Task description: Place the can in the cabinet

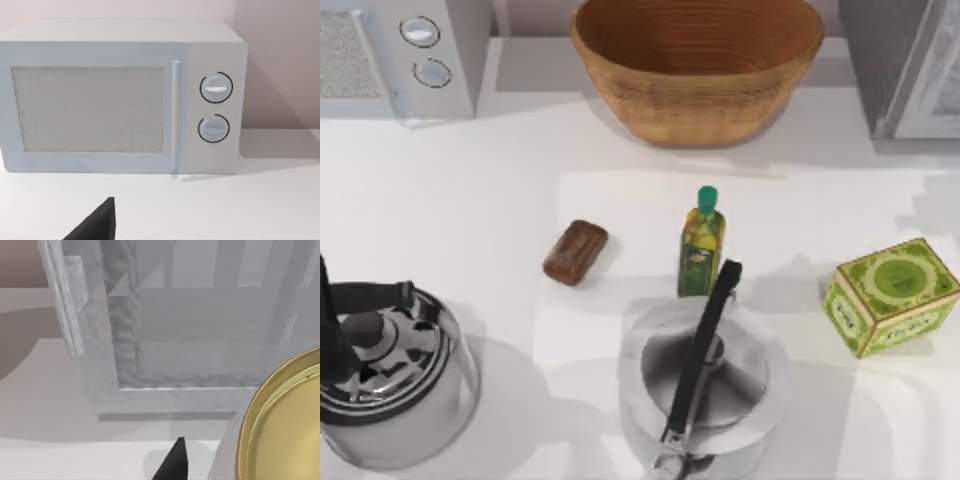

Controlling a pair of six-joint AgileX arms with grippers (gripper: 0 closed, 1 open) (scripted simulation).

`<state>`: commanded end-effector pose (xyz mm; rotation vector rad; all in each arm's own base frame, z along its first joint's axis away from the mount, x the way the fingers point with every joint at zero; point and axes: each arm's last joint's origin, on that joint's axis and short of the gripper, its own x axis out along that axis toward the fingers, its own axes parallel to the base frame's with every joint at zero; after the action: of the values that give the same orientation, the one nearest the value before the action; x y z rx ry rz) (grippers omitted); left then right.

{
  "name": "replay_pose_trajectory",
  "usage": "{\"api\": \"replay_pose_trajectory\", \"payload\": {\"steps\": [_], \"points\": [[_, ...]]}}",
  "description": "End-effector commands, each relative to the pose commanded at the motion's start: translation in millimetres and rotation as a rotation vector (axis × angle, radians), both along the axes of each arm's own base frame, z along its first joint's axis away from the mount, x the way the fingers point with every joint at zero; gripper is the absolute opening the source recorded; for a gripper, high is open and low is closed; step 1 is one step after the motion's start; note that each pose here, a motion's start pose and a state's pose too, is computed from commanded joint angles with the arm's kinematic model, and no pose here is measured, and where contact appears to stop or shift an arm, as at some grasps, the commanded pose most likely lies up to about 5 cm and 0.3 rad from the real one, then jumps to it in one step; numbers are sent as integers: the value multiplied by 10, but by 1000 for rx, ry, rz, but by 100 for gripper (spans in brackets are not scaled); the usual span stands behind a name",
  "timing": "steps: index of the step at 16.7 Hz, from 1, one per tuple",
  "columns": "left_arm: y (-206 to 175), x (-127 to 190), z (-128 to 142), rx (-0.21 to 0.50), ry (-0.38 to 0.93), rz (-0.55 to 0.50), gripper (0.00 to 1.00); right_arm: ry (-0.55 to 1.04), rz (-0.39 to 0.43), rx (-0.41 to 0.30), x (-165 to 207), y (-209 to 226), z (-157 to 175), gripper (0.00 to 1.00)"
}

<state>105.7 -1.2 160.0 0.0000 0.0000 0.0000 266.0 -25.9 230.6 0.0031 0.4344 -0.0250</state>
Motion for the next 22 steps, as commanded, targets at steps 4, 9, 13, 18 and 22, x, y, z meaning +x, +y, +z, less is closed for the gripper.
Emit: {"api": "replay_pose_trajectory", "payload": {"steps": [4, 9, 13, 18, 22], "points": [[0, 0, 0, 0, 0, 0, 100, -100, -5, -9, -519, 83, 72, 0], [0, 0, 0, 0, 0, 0, 100, -247, 4, -14, -1173, 182, -112, 0], [0, 0, 0, 0, 0, 0, 100, -355, 15, -11, -1485, 224, -407, 0], [0, 0, 0, 0, 0, 0, 100, -429, 24, -4, -1599, 246, -682, 0], [0, 0, 0, 0, 0, 0, 100, -434, 25, -3, -1603, 248, -706, 0]]}}
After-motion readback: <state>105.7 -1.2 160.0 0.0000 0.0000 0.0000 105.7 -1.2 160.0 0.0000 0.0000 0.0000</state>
